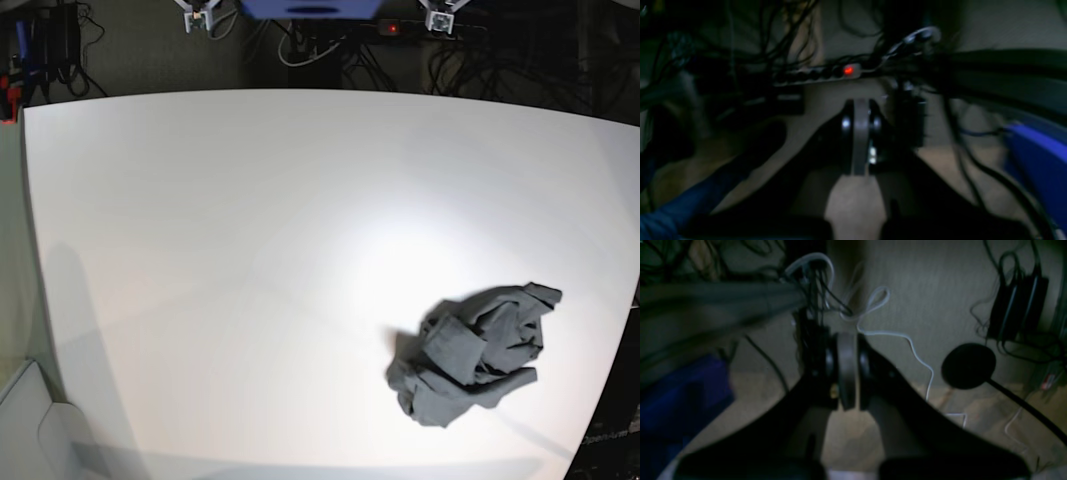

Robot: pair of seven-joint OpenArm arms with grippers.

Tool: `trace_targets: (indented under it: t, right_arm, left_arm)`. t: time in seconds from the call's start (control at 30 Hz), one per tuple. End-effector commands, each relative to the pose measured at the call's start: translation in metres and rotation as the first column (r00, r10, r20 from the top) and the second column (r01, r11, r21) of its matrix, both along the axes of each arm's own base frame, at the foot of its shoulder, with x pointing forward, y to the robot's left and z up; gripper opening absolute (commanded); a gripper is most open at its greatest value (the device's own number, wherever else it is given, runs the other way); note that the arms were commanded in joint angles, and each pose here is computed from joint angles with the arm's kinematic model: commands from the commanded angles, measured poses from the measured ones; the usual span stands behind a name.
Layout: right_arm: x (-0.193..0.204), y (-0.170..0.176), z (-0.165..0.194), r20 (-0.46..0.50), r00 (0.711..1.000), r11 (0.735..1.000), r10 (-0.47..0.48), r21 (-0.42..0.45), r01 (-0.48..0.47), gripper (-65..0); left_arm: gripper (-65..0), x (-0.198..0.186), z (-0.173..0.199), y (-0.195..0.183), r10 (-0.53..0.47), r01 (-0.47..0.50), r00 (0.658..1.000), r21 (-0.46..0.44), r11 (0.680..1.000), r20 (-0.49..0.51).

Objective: Layout the t-shirt on the table in an organized manner, then fold the t-shirt properly

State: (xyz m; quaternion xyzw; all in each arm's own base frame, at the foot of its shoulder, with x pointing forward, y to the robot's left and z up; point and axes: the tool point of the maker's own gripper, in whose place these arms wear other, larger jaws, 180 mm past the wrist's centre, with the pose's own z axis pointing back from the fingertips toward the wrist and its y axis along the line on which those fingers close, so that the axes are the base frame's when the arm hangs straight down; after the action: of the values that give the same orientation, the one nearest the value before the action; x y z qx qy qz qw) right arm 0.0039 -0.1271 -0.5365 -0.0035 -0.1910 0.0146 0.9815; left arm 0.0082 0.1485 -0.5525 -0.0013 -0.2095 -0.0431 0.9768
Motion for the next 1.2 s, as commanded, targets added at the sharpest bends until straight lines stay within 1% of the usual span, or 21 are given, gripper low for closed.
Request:
trace_targets:
  t: [0.0, 0.23, 0.37, 0.43, 0.53, 0.67, 0.73, 0.87, 1.0, 1.17]
  right_arm:
    - [0.001, 0.000, 0.011, 0.032, 0.999, 1.000, 0.004, 0.002, -0.004, -65.0]
    - [0.022, 0.003, 0.066, 0.163, 0.987, 1.000, 0.006, 0.010, -0.008, -65.0]
    - [0.036, 0.022, 0.101, 0.241, 0.969, 0.993, 0.059, 0.082, -0.081, -65.0]
    - [0.043, 0.026, 0.118, 0.279, 0.958, 0.991, 0.070, 0.093, -0.099, -65.0]
    - [0.056, 0.026, 0.139, 0.322, 0.944, 0.991, 0.072, 0.086, -0.105, -65.0]
    - [0.067, 0.026, 0.151, 0.333, 0.940, 0.990, 0.081, 0.079, -0.113, -65.0]
    - [0.075, 0.026, 0.153, 0.351, 0.933, 0.990, 0.082, 0.077, -0.116, -65.0]
    - [0.086, 0.027, 0.157, 0.383, 0.920, 0.990, 0.082, 0.075, -0.119, -65.0]
    - [0.104, 0.027, 0.165, 0.432, 0.898, 0.990, 0.083, 0.069, -0.124, -65.0]
    - [0.126, 0.028, 0.172, 0.486, 0.870, 0.990, 0.083, 0.063, -0.129, -64.9]
  left_arm:
    - [-64.7, -0.006, 0.008, 0.012, 0.004, -0.004, 1.000, 0.031, 1.000, 0.010]
    - [-64.7, 0.007, 0.046, 0.021, -0.024, 0.019, 0.995, 0.047, 0.999, 0.099]
    - [-64.7, 0.020, 0.074, 0.015, -0.037, 0.032, 0.985, 0.036, 0.999, 0.170]
    - [-64.6, 0.027, 0.087, 0.013, -0.049, 0.043, 0.978, 0.033, 0.999, 0.202]
    - [-64.6, 0.036, 0.106, 0.012, -0.073, 0.066, 0.966, 0.035, 0.997, 0.247]
    - [-64.5, 0.053, 0.132, 0.005, -0.077, 0.072, 0.945, 0.026, 0.997, 0.319]
    - [-64.5, 0.066, 0.147, 0.009, -0.075, 0.066, 0.930, 0.038, 0.997, 0.361]
    - [-64.5, 0.089, 0.166, 0.026, -0.060, 0.031, 0.929, 0.085, 0.996, 0.365]
    - [-64.5, 0.115, 0.182, 0.039, -0.046, -0.002, 0.914, 0.118, 0.993, 0.404]
    - [-63.6, 0.136, 0.191, 0.043, -0.043, -0.017, 0.888, 0.127, 0.992, 0.457]
